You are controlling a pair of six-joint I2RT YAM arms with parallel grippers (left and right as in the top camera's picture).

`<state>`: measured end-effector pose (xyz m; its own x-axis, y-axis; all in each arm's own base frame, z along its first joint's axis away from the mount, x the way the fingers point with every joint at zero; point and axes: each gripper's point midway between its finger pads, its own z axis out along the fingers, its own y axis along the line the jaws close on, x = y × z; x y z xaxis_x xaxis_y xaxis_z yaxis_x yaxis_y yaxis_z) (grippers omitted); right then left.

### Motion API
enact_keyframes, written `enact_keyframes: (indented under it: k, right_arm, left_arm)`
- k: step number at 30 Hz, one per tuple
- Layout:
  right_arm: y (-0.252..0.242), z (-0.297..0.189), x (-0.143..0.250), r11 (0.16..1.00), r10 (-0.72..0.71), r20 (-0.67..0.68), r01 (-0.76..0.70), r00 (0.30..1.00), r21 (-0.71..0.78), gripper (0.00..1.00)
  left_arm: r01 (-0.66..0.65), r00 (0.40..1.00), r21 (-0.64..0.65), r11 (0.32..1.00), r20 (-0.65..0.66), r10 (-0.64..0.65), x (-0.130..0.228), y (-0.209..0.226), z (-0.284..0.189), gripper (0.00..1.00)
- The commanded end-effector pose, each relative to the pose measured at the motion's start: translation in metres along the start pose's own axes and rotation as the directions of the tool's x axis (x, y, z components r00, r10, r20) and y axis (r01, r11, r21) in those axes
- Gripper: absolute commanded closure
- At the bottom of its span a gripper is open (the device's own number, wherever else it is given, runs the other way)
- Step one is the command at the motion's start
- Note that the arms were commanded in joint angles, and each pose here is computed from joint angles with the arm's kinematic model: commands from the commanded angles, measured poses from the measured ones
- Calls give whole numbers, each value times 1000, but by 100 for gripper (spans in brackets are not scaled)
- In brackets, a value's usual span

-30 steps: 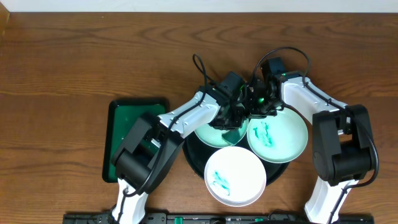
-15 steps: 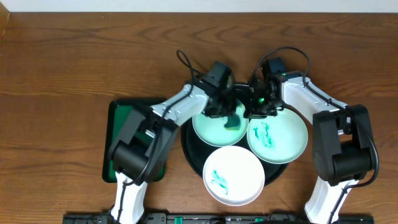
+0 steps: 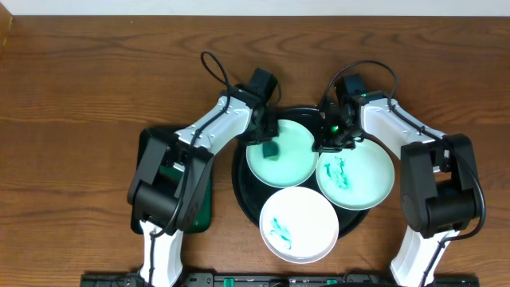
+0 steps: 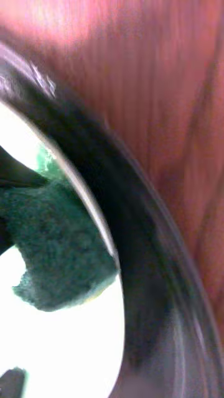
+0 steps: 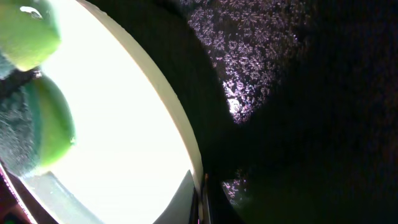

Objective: Clean dirty plates on tray and stack at the side
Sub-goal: 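Scrub the plate surface with the sponge in the left gripper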

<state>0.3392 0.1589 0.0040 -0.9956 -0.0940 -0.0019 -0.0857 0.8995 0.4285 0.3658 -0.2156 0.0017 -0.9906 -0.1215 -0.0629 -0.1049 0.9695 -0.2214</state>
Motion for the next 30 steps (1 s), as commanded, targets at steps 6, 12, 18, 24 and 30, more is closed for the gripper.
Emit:
enact_keyframes:
  k: [6,12,18,24,30]
  right_arm:
    - [0,6,8,1000,2,-35,-2,999,-2,99]
    - [0,6,6,1000,-1,-29,1,1000,-3,99]
    - [0,6,6,1000,-2,-27,2,1000,-4,99]
    - [0,6,7,1000,-1,-30,1,1000,-3,99]
    - [0,6,7,1000,-1,-31,1,1000,-3,99]
  left_arm:
    - [22,1000,-546,838,4,-24,10,134,10,93]
    - [-113,982,-437,892,-187,33,41,116,16,93]
    - [-247,940,-184,951,-284,190,68,55,32,93]
    - [-335,899,65,940,-275,339,93,-15,43,93]
    - [-360,886,173,917,-246,394,105,-50,45,93]
